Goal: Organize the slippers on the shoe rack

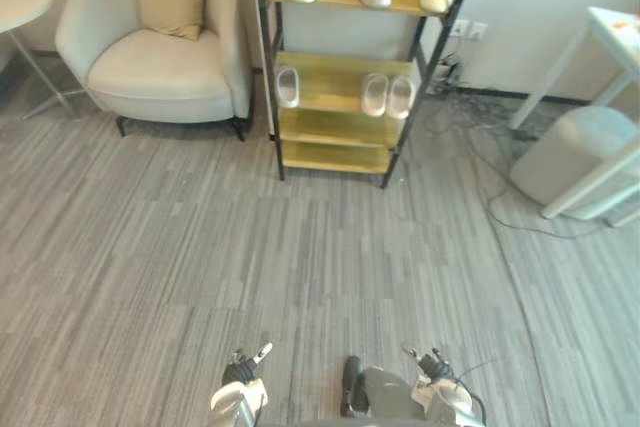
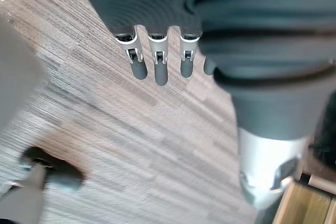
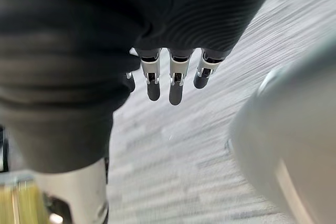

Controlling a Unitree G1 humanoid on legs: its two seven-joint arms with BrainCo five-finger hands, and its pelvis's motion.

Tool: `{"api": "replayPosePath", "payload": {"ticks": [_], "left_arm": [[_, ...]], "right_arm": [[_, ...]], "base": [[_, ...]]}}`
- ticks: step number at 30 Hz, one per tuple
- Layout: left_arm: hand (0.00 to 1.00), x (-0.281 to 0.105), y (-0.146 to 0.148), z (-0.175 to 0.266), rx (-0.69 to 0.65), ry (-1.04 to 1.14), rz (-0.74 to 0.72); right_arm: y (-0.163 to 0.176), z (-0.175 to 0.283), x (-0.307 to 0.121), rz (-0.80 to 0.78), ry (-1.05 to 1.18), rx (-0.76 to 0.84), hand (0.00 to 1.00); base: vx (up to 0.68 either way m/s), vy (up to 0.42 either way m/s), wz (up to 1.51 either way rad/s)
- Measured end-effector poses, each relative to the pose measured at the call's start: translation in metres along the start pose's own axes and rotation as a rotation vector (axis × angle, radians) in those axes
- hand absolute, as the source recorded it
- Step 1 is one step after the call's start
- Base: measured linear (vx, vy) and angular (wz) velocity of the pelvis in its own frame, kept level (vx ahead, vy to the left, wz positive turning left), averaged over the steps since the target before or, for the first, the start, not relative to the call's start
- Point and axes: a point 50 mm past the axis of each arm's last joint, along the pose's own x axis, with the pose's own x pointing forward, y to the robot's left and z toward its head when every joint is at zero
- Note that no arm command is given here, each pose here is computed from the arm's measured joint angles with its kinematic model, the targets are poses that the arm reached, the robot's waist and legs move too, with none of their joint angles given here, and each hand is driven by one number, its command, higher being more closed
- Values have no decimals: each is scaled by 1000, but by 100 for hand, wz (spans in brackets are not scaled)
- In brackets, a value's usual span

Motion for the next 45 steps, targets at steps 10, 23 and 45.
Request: {"api": "replayPosePath", "payload": {"ticks": [10, 23, 45], "left_arm": [[0, -2, 2, 8, -7, -61, -9], [0, 2, -4, 7, 34, -30, -47], [0, 1, 2, 9, 59, -48, -42]], "right_arm": [[6, -5, -1, 7, 25, 32, 0], [-15, -14, -5, -39, 25, 42, 0], [-2, -21, -5, -2, 73, -18, 0]], "base": [[411, 49, -25], [508, 133, 17], [400, -55, -3]]}}
